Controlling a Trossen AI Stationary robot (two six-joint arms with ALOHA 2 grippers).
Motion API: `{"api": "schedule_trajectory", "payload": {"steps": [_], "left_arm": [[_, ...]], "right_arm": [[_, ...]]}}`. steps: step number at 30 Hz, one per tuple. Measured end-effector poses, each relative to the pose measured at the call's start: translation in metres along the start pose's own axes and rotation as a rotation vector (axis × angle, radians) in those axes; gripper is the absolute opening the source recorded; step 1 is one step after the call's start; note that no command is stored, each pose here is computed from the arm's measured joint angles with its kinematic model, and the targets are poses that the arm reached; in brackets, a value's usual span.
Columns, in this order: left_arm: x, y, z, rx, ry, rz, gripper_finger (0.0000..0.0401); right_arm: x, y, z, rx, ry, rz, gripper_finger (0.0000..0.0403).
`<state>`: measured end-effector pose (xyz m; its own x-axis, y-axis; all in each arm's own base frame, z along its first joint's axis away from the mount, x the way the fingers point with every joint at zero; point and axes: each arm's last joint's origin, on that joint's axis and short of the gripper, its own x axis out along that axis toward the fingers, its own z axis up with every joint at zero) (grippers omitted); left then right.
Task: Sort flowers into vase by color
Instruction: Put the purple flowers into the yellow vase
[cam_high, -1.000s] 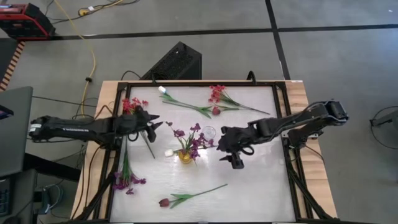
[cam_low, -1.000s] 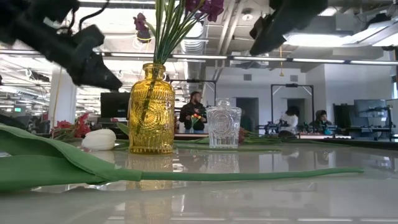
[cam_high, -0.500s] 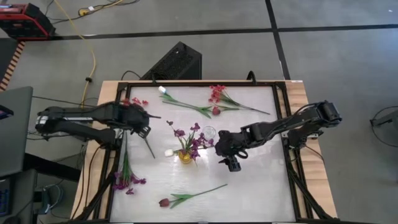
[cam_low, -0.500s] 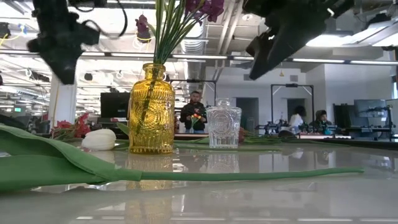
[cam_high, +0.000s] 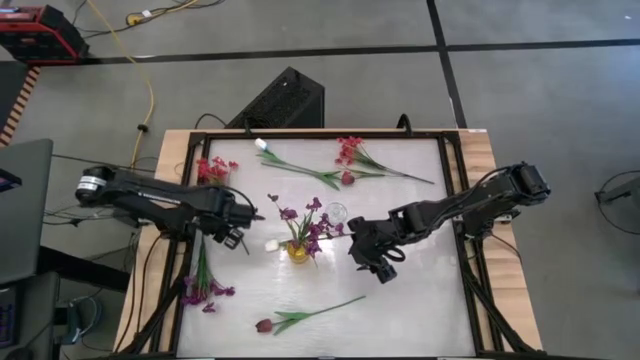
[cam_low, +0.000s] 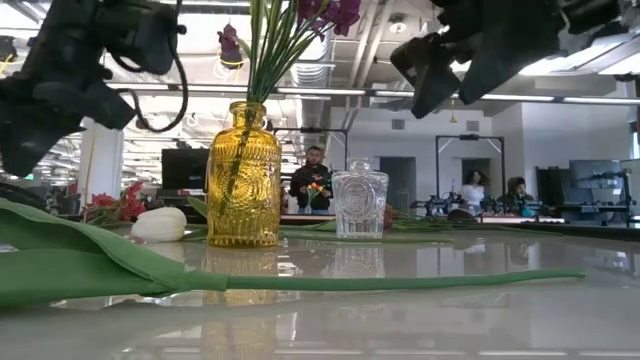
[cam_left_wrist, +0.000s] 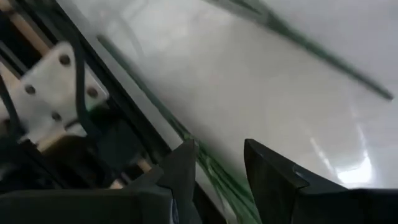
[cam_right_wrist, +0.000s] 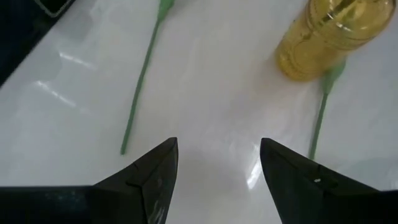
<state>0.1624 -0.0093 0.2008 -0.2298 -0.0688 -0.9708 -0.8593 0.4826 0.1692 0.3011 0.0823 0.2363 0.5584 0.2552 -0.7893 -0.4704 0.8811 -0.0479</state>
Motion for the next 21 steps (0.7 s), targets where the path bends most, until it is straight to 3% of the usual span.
{"api": "schedule_trajectory", "payload": {"steps": [9,21], "left_arm": [[0.023,-0.021,0.0,0.014,0.145,0.15,0.0126],[0.061,-0.04,0.01,0.142,0.314,0.34,0.0126]], "right_arm": [[0.0,-0.001,-0.005,-0.022,0.043,0.006,0.0255],[-0.001,0.0,-0.009,-0.016,0.087,0.017,0.0255]]}}
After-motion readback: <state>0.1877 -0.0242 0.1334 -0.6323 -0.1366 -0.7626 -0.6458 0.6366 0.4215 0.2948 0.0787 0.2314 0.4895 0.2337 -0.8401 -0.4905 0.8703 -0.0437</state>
